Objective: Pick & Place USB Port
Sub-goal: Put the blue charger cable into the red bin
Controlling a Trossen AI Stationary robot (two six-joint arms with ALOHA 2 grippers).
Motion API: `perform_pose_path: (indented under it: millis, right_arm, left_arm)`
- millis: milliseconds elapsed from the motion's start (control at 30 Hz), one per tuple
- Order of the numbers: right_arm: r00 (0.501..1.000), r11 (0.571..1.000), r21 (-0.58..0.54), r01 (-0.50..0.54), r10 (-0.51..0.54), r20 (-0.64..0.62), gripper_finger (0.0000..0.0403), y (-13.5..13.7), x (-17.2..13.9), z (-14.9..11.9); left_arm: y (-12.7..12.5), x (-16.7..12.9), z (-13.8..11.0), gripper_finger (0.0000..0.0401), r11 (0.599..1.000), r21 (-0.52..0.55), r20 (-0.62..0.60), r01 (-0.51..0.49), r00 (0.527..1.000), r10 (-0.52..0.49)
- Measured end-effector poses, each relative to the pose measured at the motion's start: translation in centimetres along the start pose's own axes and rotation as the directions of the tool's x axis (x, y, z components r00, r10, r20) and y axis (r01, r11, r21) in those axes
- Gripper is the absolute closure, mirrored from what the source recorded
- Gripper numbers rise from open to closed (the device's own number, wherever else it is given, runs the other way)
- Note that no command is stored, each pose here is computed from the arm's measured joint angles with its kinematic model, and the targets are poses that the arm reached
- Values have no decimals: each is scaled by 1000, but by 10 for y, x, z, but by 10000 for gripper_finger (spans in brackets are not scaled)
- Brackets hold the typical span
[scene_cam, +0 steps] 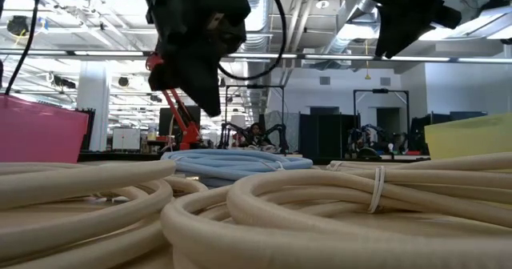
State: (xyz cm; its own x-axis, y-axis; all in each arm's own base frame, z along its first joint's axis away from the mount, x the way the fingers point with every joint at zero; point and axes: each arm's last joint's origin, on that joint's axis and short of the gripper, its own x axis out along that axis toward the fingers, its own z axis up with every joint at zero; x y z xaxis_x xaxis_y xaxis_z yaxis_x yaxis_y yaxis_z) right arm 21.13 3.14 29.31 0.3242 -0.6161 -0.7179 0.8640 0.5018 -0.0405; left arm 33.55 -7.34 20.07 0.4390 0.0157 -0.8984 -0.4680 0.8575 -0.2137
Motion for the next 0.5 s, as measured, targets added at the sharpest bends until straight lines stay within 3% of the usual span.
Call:
perform_pose_path:
  millis: [267, 500]
  right_arm:
    - [1000, 1000, -6, 0, 0, 0, 295, 0, 0, 0]
    - [1000, 1000, -6, 0, 0, 0, 295, 0, 0, 0]
  left_arm:
    - [0, -1, 2, 393, 999, 23, -4, 32, 999, -32]
    - [4, 0, 6, 333, 999, 29, 15, 17, 1000, -18]
